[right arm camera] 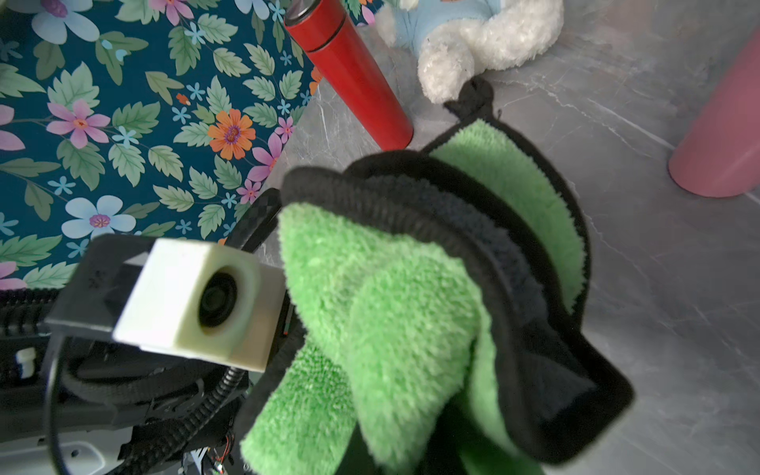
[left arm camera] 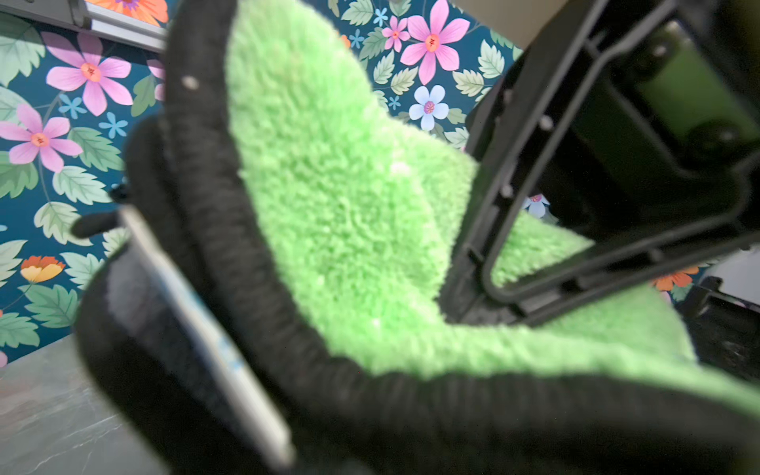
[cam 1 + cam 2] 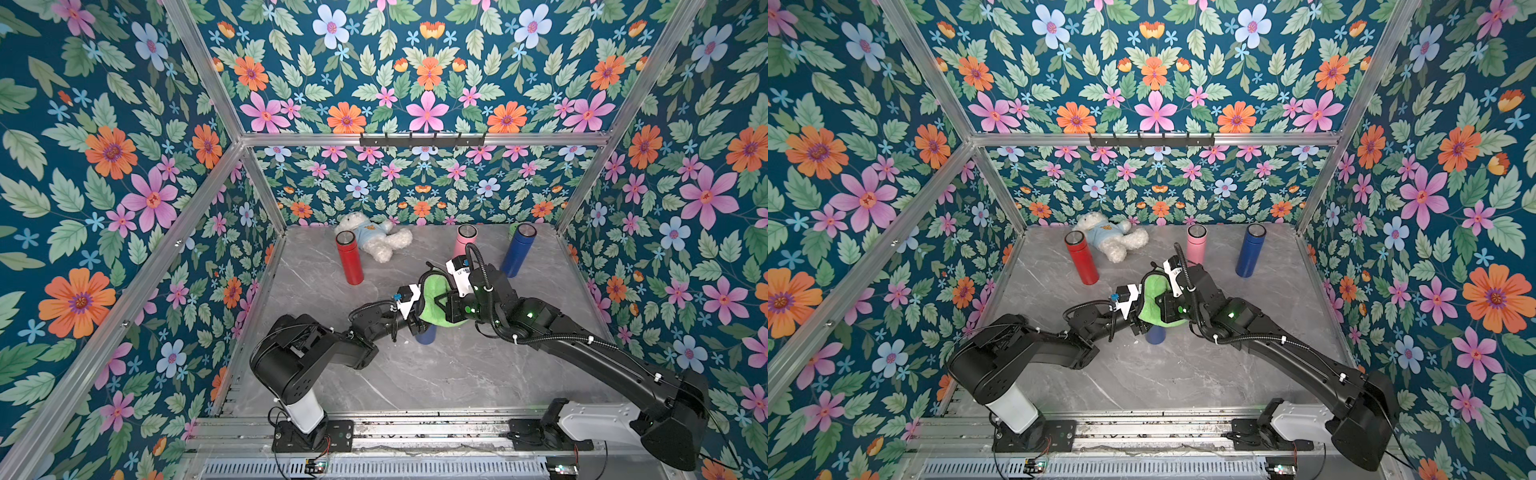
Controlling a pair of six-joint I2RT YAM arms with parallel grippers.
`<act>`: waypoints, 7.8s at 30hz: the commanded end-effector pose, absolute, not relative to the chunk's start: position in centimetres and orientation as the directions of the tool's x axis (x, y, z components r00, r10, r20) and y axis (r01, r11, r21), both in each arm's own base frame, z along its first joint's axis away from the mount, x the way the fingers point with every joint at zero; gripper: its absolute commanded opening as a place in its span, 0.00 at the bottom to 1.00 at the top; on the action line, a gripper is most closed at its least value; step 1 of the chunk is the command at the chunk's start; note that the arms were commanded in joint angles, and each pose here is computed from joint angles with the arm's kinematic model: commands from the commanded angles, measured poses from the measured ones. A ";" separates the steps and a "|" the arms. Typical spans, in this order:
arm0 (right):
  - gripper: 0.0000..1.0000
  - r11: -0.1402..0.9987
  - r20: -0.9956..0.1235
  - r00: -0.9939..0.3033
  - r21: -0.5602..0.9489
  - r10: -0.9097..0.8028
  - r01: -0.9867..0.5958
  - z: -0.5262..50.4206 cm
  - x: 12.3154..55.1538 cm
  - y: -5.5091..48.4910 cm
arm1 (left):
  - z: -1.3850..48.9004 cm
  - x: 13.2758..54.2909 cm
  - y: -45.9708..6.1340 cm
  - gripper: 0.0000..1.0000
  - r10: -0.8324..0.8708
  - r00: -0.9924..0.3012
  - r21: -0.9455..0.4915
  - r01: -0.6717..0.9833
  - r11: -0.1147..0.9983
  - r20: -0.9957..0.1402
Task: Wipe the surface of the thermos
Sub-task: Wipe the dirt from the surface of the thermos.
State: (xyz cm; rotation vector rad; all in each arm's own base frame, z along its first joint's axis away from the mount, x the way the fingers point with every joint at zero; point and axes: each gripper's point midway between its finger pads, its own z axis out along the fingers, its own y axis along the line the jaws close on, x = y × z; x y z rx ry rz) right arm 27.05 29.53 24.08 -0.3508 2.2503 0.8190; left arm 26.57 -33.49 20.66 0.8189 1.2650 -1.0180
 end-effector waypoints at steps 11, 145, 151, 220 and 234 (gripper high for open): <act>0.00 0.813 -0.630 -0.771 0.402 -0.089 -0.422 18.2 29.1 31.6 | 20.9 25.1 -34.0 0.00 -0.153 0.027 -0.018 0.957 0.288 -0.988; 0.00 0.590 -0.580 -0.790 0.714 0.198 -0.377 23.8 28.8 30.3 | 27.8 30.1 -16.4 0.00 -0.962 -0.083 -0.876 0.440 0.197 -0.258; 0.00 0.584 -0.554 -0.801 0.736 0.227 -0.343 22.0 30.1 30.8 | 29.1 30.0 -17.3 0.00 -0.959 -0.116 -0.858 0.484 0.174 -0.260; 0.00 0.523 -0.510 -0.790 0.801 0.340 -0.292 23.1 31.0 28.3 | 29.1 28.6 -15.6 0.00 -0.947 -0.055 -0.836 0.488 0.252 -0.318; 0.00 0.597 -0.548 -0.768 0.752 0.332 -0.278 24.8 28.1 24.6 | 31.8 28.6 -17.7 0.00 -0.849 0.038 -0.683 0.576 0.449 -0.526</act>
